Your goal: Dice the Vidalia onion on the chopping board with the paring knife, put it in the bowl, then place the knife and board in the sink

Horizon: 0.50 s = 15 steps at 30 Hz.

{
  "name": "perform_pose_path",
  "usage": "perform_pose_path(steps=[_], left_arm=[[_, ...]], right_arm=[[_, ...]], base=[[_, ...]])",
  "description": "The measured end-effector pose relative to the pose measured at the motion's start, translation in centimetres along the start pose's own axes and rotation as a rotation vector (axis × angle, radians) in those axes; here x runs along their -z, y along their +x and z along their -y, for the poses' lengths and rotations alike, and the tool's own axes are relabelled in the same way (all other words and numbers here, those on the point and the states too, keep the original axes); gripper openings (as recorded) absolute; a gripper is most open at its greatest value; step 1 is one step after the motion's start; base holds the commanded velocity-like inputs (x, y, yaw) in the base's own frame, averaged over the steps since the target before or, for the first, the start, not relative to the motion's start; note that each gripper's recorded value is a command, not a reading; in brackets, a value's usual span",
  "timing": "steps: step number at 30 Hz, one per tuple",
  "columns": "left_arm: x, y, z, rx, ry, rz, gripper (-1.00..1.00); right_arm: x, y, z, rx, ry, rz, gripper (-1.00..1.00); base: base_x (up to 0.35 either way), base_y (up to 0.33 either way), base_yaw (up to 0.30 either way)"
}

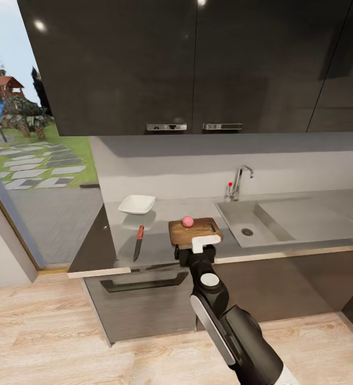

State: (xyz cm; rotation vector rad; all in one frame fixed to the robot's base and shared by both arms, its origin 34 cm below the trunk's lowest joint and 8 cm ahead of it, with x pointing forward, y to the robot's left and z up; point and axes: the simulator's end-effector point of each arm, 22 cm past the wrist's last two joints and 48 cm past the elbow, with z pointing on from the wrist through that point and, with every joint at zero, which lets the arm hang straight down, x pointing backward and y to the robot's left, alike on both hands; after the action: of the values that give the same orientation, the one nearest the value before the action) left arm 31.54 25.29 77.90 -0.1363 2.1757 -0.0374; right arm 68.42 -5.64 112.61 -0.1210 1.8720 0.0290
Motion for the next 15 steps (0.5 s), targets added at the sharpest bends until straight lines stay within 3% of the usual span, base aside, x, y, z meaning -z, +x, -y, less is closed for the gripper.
perform_pose_path(steps=[6,15], left_arm=[[0.0,-0.1,0.0,0.000,0.000,0.001,1.00],[0.0,-0.1,0.0,0.000,0.001,0.003,1.00]], right_arm=[[-0.1,-0.1,-0.2,0.003,-0.012,-0.007,1.00],[-0.2,0.0,-0.9,0.010,-0.069,-0.003,1.00]], base=[[0.044,0.020,0.000],[0.224,0.174,0.000]])
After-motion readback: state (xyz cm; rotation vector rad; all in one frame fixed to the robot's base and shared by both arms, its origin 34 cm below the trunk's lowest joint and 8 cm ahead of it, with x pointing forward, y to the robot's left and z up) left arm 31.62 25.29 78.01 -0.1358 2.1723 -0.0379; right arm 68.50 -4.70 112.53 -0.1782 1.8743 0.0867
